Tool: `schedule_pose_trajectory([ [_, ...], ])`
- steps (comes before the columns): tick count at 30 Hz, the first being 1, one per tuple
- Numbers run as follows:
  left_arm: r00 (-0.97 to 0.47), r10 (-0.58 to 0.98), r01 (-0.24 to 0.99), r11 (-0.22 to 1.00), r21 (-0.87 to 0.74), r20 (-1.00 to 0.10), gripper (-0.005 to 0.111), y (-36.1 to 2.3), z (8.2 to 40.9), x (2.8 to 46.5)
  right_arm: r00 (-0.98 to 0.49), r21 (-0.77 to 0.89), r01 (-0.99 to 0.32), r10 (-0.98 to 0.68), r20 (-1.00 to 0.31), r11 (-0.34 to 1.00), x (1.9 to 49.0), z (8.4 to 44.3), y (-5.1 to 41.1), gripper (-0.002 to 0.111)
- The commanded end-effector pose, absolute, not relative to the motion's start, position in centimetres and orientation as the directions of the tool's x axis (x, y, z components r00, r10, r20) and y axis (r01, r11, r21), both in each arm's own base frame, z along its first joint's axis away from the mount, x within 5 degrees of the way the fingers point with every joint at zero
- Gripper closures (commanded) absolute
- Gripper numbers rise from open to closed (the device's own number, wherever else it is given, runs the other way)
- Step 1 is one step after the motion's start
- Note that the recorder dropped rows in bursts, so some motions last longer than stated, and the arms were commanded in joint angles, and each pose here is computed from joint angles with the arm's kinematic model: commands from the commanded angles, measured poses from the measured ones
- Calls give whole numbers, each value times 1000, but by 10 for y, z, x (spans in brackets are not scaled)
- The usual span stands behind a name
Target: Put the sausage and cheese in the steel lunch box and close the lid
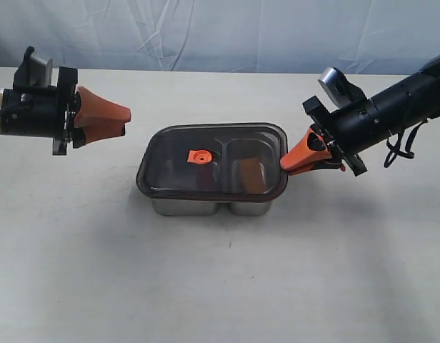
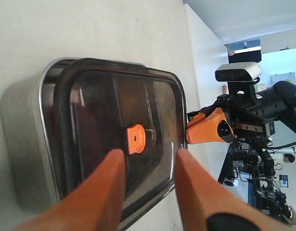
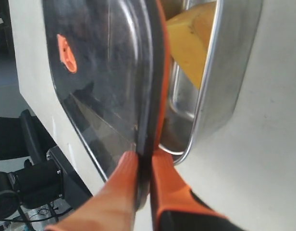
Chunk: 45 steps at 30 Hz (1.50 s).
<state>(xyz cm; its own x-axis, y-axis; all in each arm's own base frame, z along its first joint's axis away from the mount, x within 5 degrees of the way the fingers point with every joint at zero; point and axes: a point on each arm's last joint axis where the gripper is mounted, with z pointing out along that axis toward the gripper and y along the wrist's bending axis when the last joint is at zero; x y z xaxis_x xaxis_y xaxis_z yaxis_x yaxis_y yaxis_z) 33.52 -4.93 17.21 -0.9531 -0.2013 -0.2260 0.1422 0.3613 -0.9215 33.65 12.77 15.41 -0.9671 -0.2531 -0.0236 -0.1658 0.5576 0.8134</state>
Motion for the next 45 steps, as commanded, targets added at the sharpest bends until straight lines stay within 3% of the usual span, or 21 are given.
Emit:
schedule_pose_trajectory([
  [1, -952, -240, 104, 329, -938, -190, 72, -50, 170, 329, -957, 810, -228, -278, -84, 540, 338, 158, 126, 109],
  [13, -951, -265, 73, 311, -948, -160, 72, -51, 166, 326, -953, 806, -241, -289, -91, 541, 338, 158, 126, 109],
  [22, -966, -207, 92, 293, -952, -157, 72, -77, 167, 322, -960, 766, -232, -266, -83, 599, 340, 153, 123, 109],
  [33, -971, -166, 101, 364, -926, -171, 72, -78, 160, 320, -963, 718, -239, -256, -87, 654, 343, 148, 119, 109],
  [45, -976, -143, 109, 338, -935, -166, 72, -80, 162, 317, -925, 648, -354, -356, -135, 675, 353, 160, 115, 109],
])
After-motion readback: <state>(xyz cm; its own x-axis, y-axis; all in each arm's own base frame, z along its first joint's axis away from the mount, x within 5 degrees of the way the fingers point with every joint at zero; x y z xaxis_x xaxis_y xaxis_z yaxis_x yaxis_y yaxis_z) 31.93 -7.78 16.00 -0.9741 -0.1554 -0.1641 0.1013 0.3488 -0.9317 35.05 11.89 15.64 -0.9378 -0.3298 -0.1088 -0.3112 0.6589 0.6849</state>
